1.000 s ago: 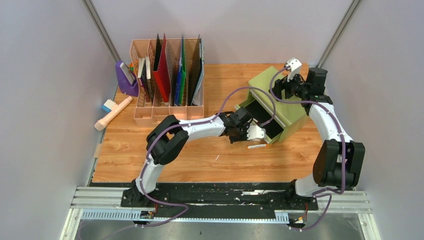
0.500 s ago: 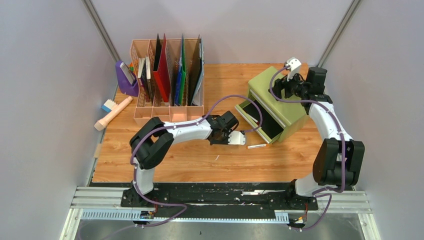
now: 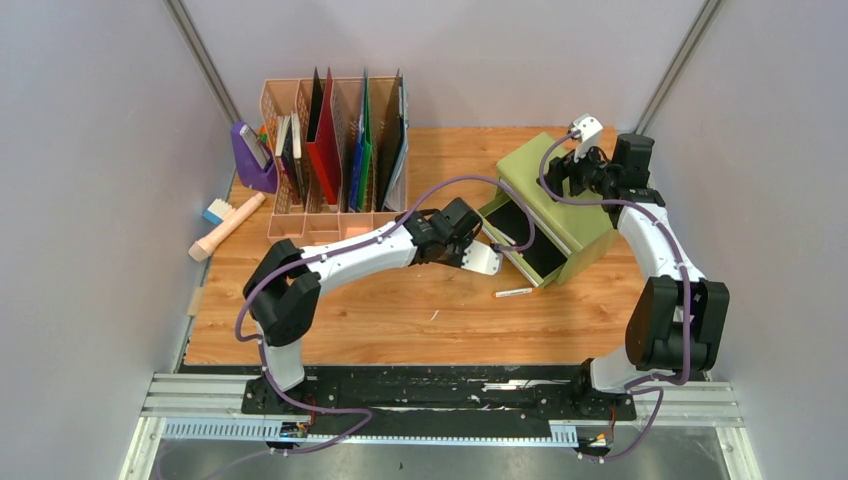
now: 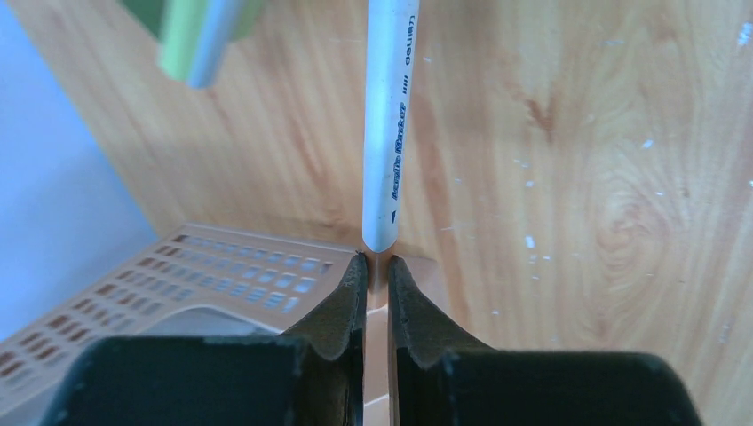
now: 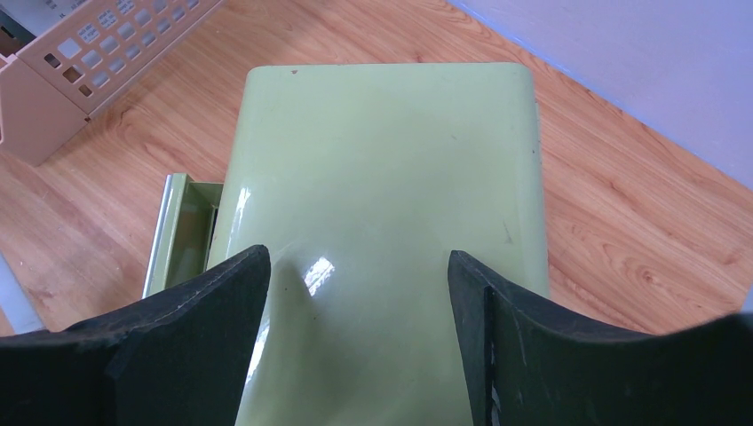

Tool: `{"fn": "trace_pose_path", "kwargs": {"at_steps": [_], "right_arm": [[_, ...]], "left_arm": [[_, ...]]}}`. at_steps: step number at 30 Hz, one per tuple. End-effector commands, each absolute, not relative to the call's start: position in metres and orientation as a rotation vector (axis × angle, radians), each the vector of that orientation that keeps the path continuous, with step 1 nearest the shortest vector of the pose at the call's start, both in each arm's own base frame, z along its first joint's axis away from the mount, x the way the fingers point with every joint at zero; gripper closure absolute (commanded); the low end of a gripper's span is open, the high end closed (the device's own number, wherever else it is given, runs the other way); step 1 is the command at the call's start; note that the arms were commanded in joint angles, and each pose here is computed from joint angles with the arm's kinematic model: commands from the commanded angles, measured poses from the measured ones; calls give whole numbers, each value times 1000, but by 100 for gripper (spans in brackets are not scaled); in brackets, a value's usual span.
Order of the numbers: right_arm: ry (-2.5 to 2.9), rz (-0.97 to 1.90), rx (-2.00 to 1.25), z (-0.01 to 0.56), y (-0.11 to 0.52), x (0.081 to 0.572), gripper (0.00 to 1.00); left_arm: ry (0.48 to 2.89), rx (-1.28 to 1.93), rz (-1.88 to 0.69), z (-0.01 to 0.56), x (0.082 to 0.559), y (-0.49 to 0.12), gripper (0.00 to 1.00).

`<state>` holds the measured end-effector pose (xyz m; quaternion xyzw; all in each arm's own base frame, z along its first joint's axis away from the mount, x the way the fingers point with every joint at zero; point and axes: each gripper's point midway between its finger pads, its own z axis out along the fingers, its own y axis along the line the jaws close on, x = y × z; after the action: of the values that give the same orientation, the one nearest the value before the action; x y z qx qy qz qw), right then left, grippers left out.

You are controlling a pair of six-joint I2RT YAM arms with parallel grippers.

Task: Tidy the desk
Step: Pick up the stationery from the center of the board, then place the stationery in the drawer.

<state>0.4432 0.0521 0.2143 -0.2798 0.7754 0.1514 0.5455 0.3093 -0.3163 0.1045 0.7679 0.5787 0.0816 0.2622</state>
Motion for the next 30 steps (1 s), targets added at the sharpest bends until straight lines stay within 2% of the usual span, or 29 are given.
{"fn": "trace_pose_path", "kwargs": {"at_steps": [1,11,16,22,24,27,30], "right_arm": [[2148,462,-560,141,47,408,26],[2157,456,-560,138,46,408,26],[2161,442,-557,139,44,409,26],[2165,437,-555,137,43,409,26],[2165,438,-556,137,43,409,26],[2163,435,-556,138,43,410,26],[2163,434,-556,138,43,409,26]], "left_arm": [[1341,2068,268,159,323,-343,100],[1030,2062,381,202,349,-401,100],[931,2104,372,197,357,-430,100],[825,2135,383,184,362,-460,84],[797,2131,390,184,364,-470,75],[788,2107,410,180,369,-480,56],[814,2067,429,183,376,-483,46]]}}
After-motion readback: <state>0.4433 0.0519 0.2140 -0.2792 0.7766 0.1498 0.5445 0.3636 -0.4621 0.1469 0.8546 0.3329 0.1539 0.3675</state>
